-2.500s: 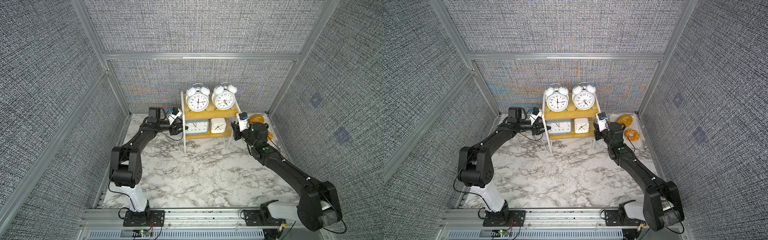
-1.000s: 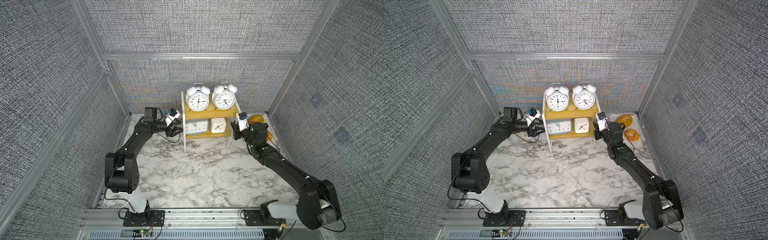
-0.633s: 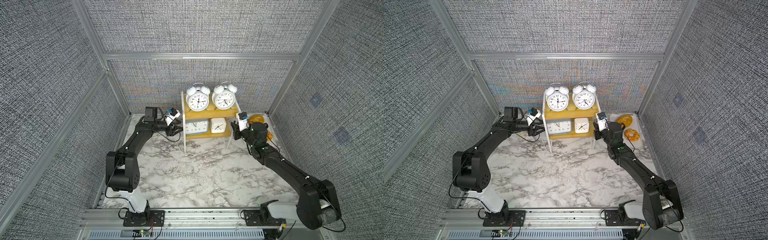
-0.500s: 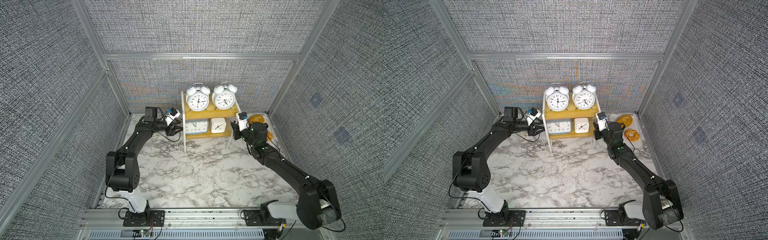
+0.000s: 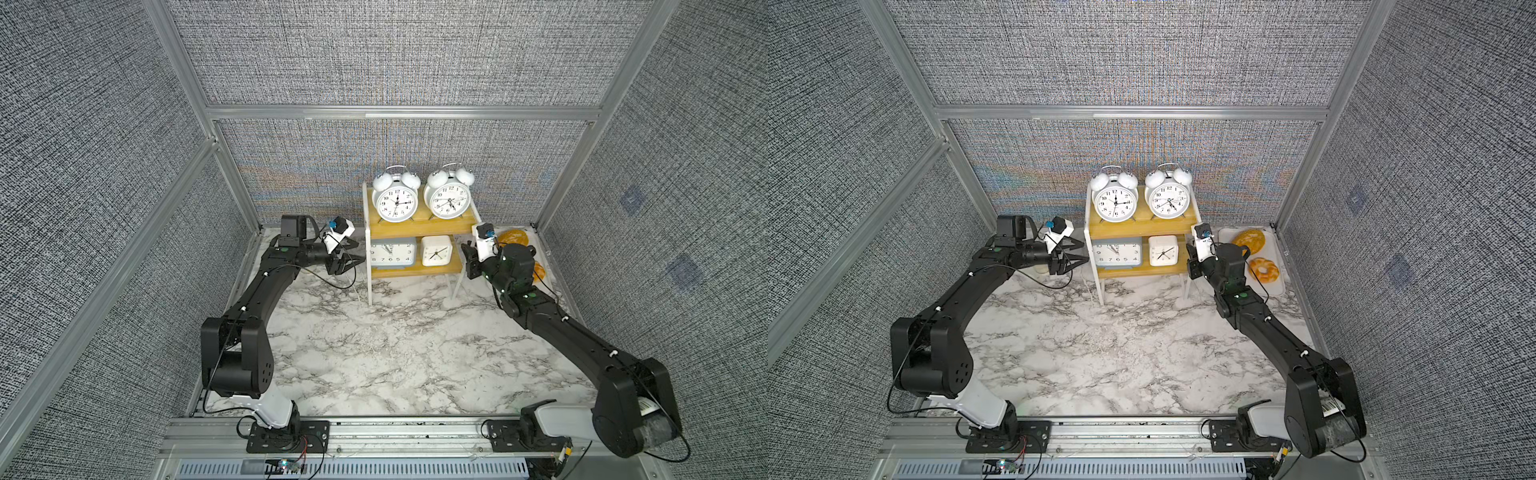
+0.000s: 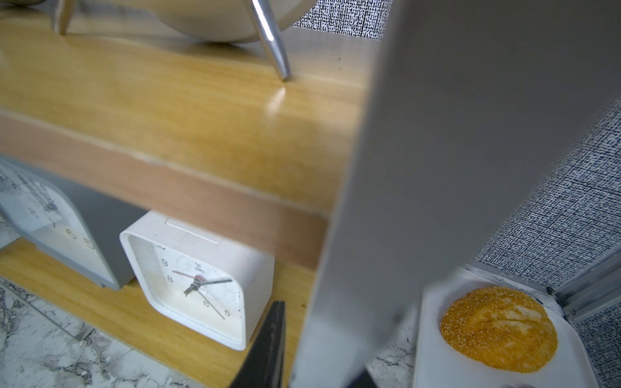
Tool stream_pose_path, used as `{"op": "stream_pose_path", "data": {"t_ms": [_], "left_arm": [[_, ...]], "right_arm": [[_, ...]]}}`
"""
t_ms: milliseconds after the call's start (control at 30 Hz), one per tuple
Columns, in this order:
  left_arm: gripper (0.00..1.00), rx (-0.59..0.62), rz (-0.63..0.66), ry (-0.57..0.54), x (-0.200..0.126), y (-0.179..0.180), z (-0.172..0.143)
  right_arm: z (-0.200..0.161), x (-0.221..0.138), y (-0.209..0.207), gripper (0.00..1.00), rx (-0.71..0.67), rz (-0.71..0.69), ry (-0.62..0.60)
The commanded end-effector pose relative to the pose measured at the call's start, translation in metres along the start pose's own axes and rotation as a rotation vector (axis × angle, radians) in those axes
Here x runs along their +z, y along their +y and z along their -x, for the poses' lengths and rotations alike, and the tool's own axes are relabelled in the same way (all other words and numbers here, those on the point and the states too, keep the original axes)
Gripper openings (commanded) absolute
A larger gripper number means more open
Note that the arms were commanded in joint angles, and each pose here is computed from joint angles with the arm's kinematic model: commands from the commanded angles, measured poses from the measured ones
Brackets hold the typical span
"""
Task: Place the alarm clocks on the shelf by style
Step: Place the alarm on the shelf.
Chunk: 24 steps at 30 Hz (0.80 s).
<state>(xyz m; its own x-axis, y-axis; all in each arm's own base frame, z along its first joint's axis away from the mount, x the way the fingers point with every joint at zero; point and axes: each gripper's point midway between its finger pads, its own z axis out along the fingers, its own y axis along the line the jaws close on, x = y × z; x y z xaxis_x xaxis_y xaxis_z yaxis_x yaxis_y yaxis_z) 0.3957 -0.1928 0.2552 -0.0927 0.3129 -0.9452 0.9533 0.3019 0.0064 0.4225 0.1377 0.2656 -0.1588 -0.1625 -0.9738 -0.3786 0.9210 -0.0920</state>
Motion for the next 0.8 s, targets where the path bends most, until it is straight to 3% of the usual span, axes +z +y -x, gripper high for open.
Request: {"op": "stream_pose_path", "data": {"t_ms": [0, 133, 200, 300, 533, 767], "left_arm": [[0.53, -0.042, 0.022, -0.016, -0.003, 0.010, 0.001], [0.39, -0.051, 0.077, -0.023, -0.003, 0.023, 0.002], [0.24, -0.055, 0.106, -0.026, -0.004, 0.029, 0.002], [0.14, -0.081, 0.147, -0.020, -0.002, 0.041, -0.002], [0.04, -0.120, 0.140, -0.018, 0.012, 0.050, -0.004], [0.04, -0.133, 0.100, -0.007, 0.030, 0.048, -0.005]], "right_arm": [[-0.008, 0.001, 0.000, 0.23, 0.014, 0.001, 0.036], [-0.009, 0.001, 0.001, 0.23, 0.014, 0.001, 0.038], [-0.009, 0.002, 0.001, 0.23, 0.014, 0.002, 0.040], [-0.009, 0.002, 0.001, 0.23, 0.015, 0.002, 0.038], [-0.010, 0.003, 0.001, 0.23, 0.018, 0.005, 0.040], [-0.011, 0.003, 0.002, 0.23, 0.019, 0.006, 0.044]]}}
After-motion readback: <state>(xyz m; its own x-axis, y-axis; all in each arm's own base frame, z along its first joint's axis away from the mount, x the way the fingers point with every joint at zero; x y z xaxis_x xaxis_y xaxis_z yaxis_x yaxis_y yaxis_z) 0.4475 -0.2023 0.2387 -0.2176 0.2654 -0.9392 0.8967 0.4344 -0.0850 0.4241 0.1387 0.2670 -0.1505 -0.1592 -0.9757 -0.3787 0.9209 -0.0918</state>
